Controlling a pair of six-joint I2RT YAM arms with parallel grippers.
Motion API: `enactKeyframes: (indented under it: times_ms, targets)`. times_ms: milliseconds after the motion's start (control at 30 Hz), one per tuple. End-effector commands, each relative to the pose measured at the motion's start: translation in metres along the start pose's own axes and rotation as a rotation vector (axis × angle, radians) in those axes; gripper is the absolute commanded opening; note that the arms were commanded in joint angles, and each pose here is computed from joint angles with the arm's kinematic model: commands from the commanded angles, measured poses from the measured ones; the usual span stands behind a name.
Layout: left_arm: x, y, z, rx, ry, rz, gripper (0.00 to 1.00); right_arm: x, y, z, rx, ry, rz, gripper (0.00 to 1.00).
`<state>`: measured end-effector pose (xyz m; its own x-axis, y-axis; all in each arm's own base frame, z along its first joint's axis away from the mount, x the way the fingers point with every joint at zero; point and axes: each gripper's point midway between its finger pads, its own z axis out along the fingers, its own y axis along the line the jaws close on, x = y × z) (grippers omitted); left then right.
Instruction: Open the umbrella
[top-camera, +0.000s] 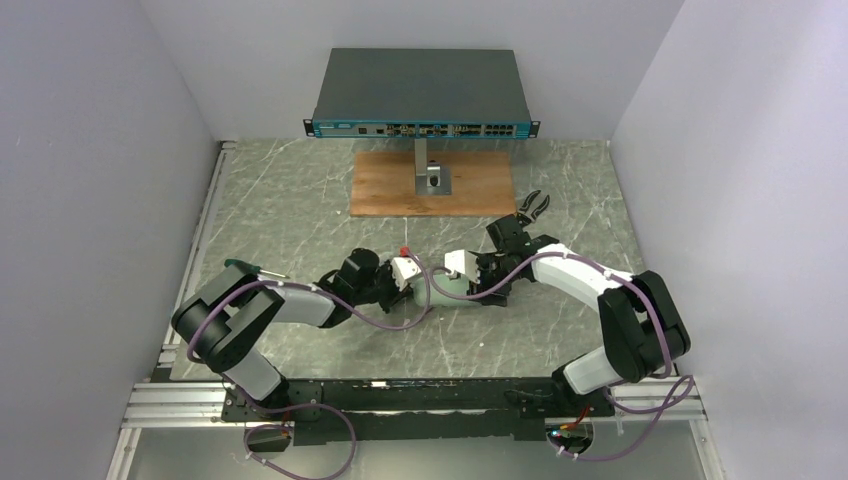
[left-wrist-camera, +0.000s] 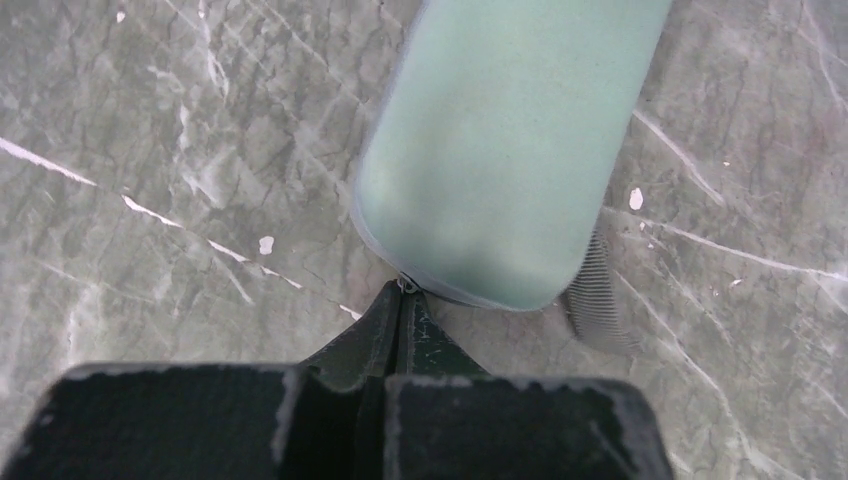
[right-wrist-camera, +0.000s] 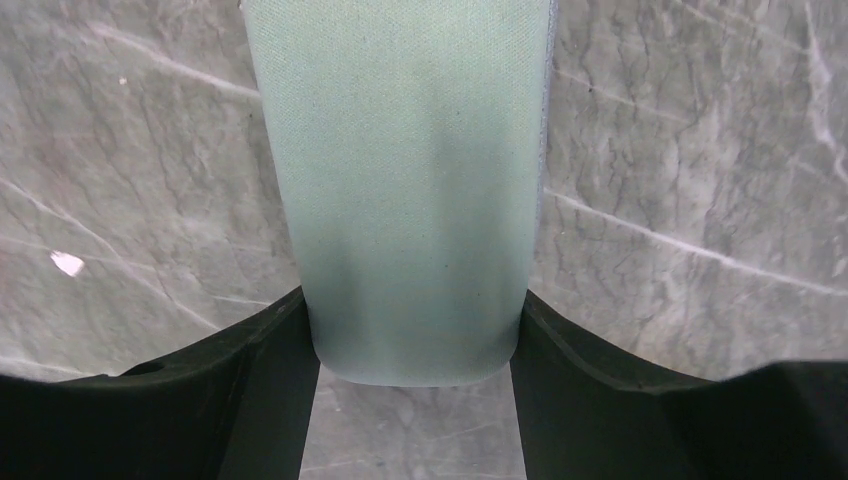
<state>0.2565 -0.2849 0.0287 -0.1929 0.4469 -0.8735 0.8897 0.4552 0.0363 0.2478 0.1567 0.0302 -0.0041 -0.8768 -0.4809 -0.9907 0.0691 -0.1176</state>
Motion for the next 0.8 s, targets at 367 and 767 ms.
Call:
enactKeyframes:
  times_ms: [367,767]
  targets:
    - [-0.034,0.019,0.011,-0.018,-0.086,0.063,0.12,-0.019,-0.032,0.008,0.058,-0.059,-0.554,0.7]
    - [-0.049,0.004,-0.041,0.075,-0.034,0.13,0.74,-0.036,-0.07,-0.091,0.38,-0.138,0.107,0.93]
